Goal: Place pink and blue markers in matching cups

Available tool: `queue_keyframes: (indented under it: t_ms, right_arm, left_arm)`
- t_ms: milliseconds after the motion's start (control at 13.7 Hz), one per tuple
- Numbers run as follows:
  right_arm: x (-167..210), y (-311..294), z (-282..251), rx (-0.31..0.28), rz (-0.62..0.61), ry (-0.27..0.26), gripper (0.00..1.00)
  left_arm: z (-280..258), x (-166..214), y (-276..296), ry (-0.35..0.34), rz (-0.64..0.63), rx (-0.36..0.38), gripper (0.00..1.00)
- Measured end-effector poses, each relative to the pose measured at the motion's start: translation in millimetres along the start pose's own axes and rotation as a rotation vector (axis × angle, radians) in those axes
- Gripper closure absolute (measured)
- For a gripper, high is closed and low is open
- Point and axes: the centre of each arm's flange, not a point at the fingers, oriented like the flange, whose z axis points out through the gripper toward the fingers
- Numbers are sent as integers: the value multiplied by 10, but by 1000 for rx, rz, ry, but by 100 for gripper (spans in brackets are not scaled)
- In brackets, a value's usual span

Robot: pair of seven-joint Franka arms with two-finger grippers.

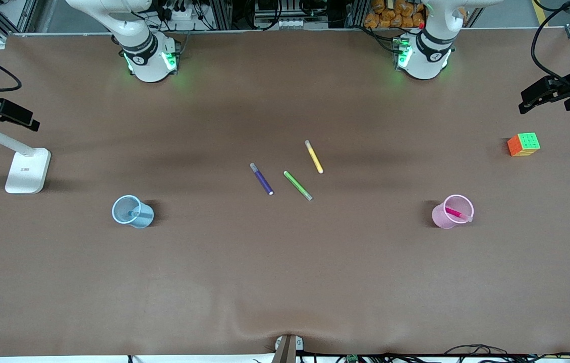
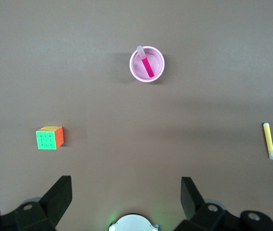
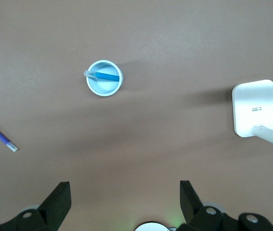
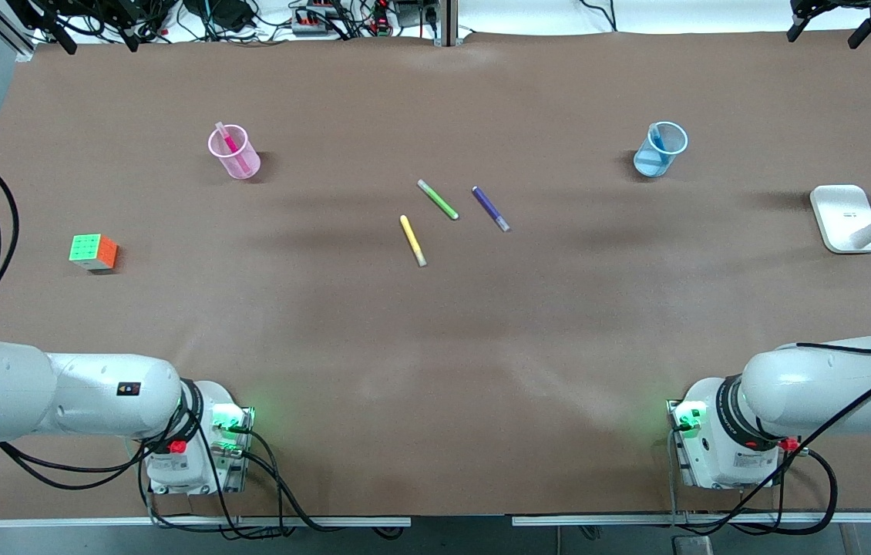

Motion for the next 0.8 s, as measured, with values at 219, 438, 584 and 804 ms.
queue_keyframes:
  t_ms: [219, 438, 584, 804]
  right_arm:
    - [-3, 13, 2, 0, 3, -3, 0]
    - [-6, 27, 5, 0, 6, -7, 0]
    - [-6, 32, 5, 0, 7, -7, 0]
    - [-4, 59, 4, 1, 12, -7, 0]
  left_arm:
    - [1, -2, 0, -1, 0, 0, 0]
    - [1, -2, 1, -2, 0, 0, 0]
    - [-1, -2, 1, -1, 0, 0, 0]
    - [-28, -2, 3, 5, 1, 0, 0]
